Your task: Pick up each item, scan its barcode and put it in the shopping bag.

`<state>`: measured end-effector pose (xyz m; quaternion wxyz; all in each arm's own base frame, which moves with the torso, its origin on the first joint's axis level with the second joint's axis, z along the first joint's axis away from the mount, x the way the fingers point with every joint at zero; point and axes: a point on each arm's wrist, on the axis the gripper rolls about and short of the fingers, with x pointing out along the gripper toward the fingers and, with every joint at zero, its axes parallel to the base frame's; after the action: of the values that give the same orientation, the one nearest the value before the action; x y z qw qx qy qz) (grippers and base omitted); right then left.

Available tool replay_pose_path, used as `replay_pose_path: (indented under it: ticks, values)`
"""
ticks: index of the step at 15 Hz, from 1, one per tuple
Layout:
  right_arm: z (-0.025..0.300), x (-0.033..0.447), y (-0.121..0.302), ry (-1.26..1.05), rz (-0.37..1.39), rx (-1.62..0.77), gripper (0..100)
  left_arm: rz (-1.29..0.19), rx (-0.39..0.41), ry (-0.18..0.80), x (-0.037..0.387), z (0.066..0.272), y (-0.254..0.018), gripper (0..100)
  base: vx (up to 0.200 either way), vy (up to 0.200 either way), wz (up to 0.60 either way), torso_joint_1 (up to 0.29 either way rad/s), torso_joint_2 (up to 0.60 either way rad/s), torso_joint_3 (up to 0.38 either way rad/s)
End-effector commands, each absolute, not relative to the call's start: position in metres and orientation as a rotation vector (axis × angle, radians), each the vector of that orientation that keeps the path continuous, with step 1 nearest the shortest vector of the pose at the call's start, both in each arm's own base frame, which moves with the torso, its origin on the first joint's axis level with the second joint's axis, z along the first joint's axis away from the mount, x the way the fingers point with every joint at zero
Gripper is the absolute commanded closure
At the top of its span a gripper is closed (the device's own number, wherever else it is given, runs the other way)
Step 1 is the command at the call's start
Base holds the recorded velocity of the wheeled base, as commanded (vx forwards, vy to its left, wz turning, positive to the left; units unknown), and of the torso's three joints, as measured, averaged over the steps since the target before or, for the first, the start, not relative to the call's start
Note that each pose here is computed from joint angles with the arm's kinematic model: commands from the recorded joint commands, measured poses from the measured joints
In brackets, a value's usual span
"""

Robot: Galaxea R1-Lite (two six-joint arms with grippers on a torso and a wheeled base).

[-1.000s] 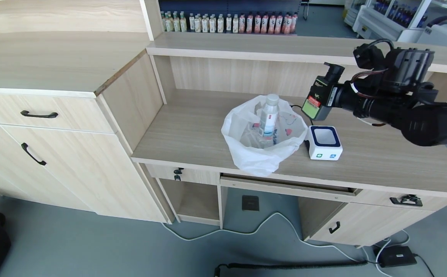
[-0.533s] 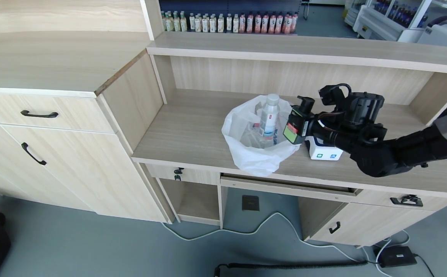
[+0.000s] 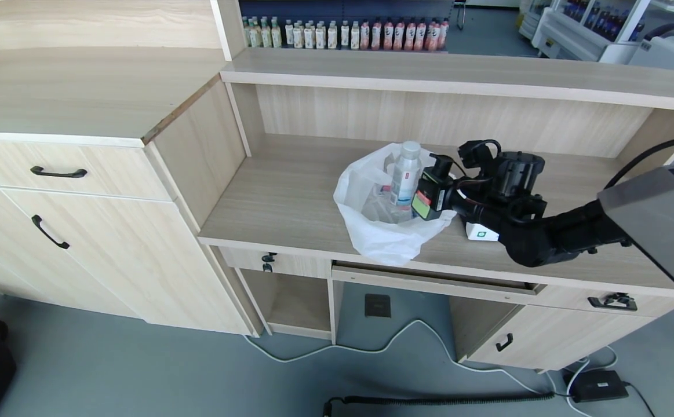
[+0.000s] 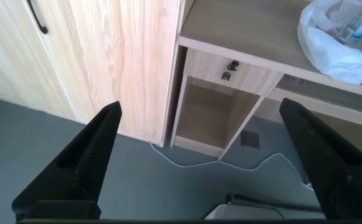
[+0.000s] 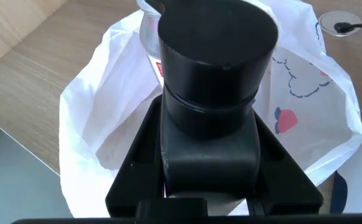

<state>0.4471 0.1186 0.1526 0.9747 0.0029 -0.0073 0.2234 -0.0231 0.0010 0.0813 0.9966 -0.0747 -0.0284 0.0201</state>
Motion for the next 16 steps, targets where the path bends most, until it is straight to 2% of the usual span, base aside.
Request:
replay_pose_path:
  ticks: [1,7,16]
  values:
    - [0.139,0.454,0.123,0.002,0.457,0.003,100,0.04,-0.15,-0.057,-0.023,0.081,0.001,0,0.0,0.0,0.0,0.0,0.0,0.0]
    - [0.132,0.465,0.135,-0.024,0.552,-0.003,100,0.04,-0.15,-0.058,-0.023,0.081,0.001,0,0.0,0.0,0.0,0.0,0.0,0.0]
    - [0.115,0.466,0.136,-0.005,0.554,-0.084,100,0.04,-0.15,-0.057,-0.023,0.081,0.001,0,0.0,0.0,0.0,0.0,0.0,0.0]
